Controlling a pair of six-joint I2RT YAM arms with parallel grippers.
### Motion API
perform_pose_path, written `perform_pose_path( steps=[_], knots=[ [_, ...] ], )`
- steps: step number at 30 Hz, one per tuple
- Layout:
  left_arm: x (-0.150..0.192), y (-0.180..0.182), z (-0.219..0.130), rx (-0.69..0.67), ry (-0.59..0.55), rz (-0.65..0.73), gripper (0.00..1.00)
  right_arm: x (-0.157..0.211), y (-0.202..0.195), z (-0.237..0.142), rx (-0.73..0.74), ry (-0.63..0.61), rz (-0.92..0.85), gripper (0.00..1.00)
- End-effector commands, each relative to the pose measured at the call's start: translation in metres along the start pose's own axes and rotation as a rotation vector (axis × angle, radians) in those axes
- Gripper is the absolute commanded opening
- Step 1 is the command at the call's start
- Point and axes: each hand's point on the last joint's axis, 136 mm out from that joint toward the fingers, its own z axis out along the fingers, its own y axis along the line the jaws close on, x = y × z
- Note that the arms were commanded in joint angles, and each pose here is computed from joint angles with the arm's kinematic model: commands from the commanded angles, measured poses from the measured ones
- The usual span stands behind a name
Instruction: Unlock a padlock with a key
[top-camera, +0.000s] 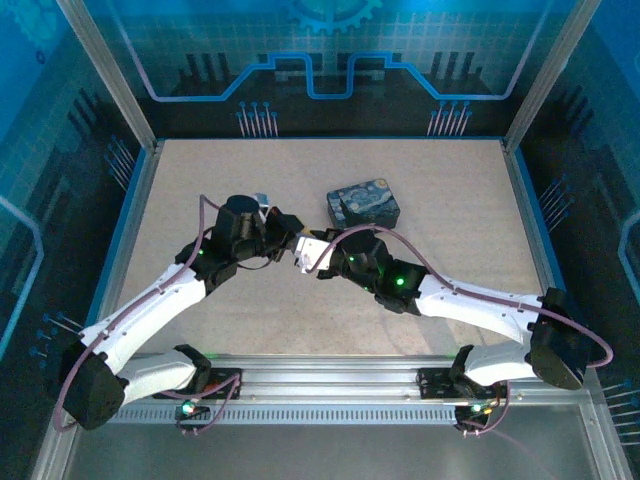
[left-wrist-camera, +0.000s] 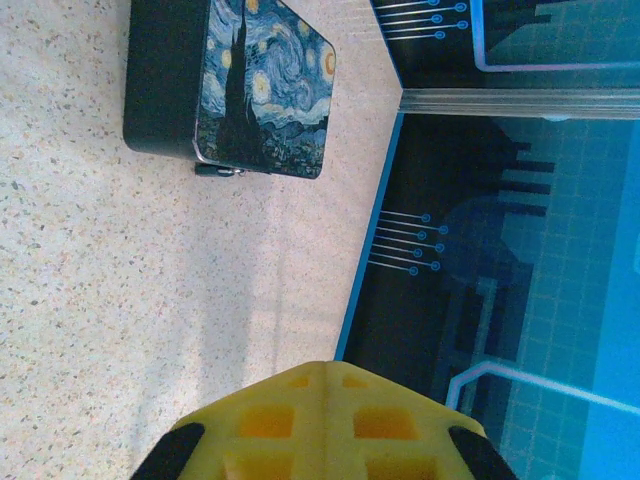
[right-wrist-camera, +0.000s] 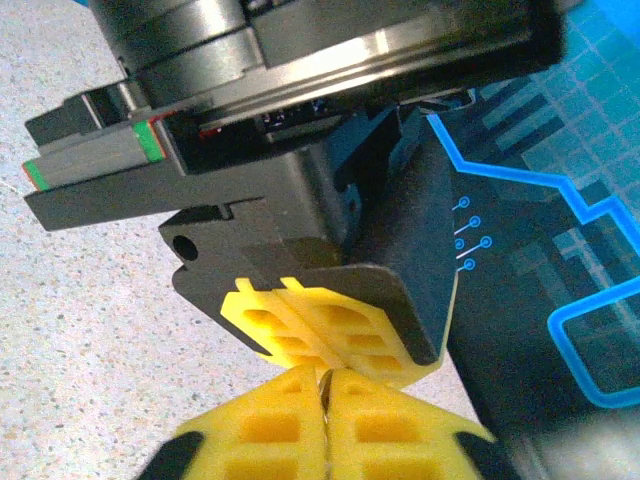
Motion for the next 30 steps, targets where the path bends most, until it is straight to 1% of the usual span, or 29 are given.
perform_pose_path(
  steps=[1, 5, 6, 9, 11, 13, 15, 17, 19, 21, 26, 30],
  knots=[
    [0.009, -0.001, 0.001, 0.011, 0.035, 0.010, 0.00, -0.003, -0.017, 0.001, 0.048, 0.010, 0.020, 0.00],
    [0.008, -0.002, 0.000, 0.012, 0.029, 0.022, 0.00, 0.003, -0.023, -0.002, 0.050, 0.017, 0.092, 0.00],
    [0.008, -0.005, 0.000, 0.018, 0.029, 0.031, 0.06, 0.003, -0.025, -0.004, 0.046, 0.009, 0.128, 0.00],
    [0.005, -0.012, -0.003, 0.030, 0.014, 0.074, 0.28, 0.006, -0.033, -0.009, 0.036, -0.019, 0.278, 0.00],
    [0.001, -0.019, -0.007, 0.038, -0.006, 0.110, 0.39, 0.002, -0.043, -0.013, 0.037, -0.067, 0.397, 0.00],
    [-0.004, -0.025, -0.012, 0.052, -0.027, 0.140, 0.53, 0.015, -0.041, -0.016, 0.014, -0.078, 0.527, 0.00],
    [-0.009, -0.031, -0.017, 0.067, -0.049, 0.161, 0.64, 0.016, -0.054, -0.021, 0.027, -0.136, 0.682, 0.00],
    [-0.014, -0.034, -0.023, 0.078, -0.067, 0.178, 0.71, 0.017, -0.064, -0.028, 0.029, -0.187, 0.815, 0.00],
    [-0.018, -0.037, -0.027, 0.098, -0.086, 0.188, 0.76, 0.017, -0.074, -0.035, 0.037, -0.246, 0.950, 0.00],
    [-0.019, -0.044, -0.031, 0.143, -0.101, 0.200, 0.79, 0.019, -0.087, -0.044, 0.045, -0.325, 1.125, 0.00],
    [-0.016, -0.065, -0.034, 0.252, -0.091, 0.213, 0.80, 0.033, -0.105, -0.058, 0.038, -0.474, 1.519, 0.00],
    [-0.007, -0.076, -0.030, 0.295, -0.057, 0.205, 0.80, 0.034, -0.110, -0.064, -0.013, -0.579, 1.734, 0.00]
  ],
)
